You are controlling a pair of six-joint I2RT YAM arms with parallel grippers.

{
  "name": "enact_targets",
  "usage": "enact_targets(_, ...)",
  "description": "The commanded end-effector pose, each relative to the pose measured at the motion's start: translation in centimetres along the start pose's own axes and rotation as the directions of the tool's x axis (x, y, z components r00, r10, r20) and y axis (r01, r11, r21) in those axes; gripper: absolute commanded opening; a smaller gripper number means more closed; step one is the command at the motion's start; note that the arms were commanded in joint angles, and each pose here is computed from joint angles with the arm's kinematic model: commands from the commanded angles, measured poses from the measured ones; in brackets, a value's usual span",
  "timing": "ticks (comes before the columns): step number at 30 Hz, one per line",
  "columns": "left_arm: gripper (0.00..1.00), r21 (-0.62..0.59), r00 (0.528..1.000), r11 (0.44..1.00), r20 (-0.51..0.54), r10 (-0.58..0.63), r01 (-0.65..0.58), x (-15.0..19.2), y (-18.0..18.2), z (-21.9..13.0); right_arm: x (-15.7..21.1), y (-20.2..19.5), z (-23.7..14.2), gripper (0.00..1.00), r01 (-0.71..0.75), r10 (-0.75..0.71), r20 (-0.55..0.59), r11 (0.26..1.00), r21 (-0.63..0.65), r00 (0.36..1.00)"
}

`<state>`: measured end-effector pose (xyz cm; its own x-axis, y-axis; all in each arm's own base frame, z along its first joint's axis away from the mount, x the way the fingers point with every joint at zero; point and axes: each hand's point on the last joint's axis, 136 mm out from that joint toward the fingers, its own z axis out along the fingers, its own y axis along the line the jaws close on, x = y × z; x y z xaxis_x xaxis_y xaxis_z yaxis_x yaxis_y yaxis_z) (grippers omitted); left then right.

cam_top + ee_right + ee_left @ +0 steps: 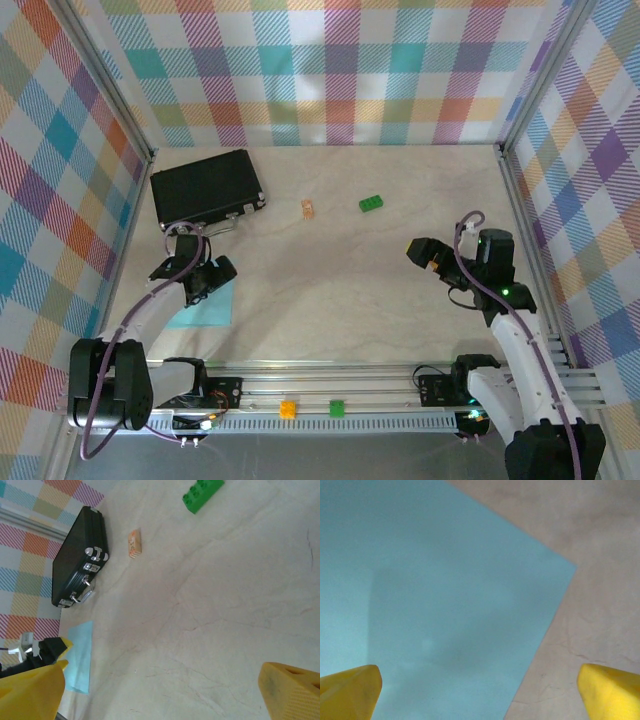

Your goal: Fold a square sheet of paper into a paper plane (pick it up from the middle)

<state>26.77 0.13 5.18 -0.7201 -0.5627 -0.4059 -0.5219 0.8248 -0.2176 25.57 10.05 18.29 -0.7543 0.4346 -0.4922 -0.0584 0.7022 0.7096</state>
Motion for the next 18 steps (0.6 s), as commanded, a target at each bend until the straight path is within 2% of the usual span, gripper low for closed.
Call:
enact_targets(1, 1.0, -0.023, 0.996, 0.999, -0.079, -0.033, 0.031, 1.9, 0.9, 0.9, -0.2, -0.1, -0.4, 0.99, -0.059, 0.059, 0.047, 0.998, -0.006, 0.997)
enact_targets(4, 1.0, 0.004, 0.987, 0.999, -0.153, -0.038, 0.039, 3.2, 0.3, 1.9, 0.1, 0.3, -0.4, 0.99, -0.059, 0.061, 0.05, 0.997, -0.05, 0.997)
enact_targets(10, 1.0, 0.079, 0.942, 0.991, -0.326, -0.081, 0.112, 6.1, -1.8, 3.2, 0.6, -1.1, -0.1, 0.99, -0.107, 0.107, -0.003, 0.993, 0.045, 0.994)
enact_targets(15, 1.0, 0.154, 0.929, 0.969, -0.348, -0.128, 0.191, 8.5, -3.8, 3.3, 0.1, -2.0, 0.5, 0.99, -0.14, 0.14, 0.002, 0.986, 0.086, 0.99)
enact_targets(18, 1.0, 0.198, 0.932, 0.955, -0.332, -0.146, 0.22, 10.0, -5.8, 2.8, 0.0, -1.1, 1.0, 0.99, -0.143, 0.143, -0.014, 0.99, 0.022, 0.99)
